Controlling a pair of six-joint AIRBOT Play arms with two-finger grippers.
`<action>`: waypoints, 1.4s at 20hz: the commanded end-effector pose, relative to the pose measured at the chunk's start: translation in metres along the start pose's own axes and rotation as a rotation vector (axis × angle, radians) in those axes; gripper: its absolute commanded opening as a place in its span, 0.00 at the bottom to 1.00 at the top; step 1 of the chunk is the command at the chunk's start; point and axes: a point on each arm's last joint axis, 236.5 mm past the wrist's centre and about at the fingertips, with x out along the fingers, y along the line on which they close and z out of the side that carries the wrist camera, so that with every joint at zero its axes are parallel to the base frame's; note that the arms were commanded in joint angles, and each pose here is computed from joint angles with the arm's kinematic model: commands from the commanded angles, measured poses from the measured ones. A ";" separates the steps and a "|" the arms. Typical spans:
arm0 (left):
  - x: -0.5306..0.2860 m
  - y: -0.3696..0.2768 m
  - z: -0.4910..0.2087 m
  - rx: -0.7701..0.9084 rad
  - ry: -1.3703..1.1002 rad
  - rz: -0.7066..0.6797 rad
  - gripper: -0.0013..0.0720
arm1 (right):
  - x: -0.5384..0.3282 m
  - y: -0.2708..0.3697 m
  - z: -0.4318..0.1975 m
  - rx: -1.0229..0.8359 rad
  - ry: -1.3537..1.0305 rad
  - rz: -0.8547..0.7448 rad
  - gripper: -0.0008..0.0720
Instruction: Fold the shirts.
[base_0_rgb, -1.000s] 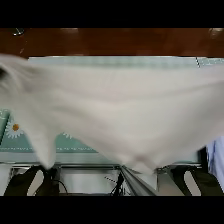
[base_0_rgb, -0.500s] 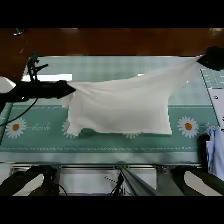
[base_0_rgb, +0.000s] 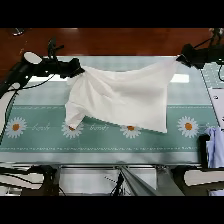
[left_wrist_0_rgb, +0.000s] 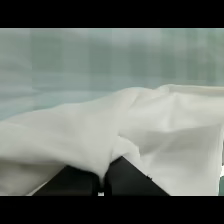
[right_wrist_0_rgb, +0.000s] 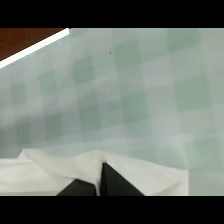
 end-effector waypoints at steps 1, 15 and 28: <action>0.012 0.008 -0.006 -0.021 0.069 -0.009 0.59 | 0.027 -0.014 -0.010 0.065 0.057 -0.004 0.43; -0.095 0.162 -0.119 -0.438 0.379 0.120 0.98 | -0.068 -0.132 -0.195 0.186 0.298 -0.134 0.86; -0.034 0.135 -0.139 -0.438 0.376 0.001 0.50 | -0.046 -0.085 -0.263 0.238 0.346 0.009 0.86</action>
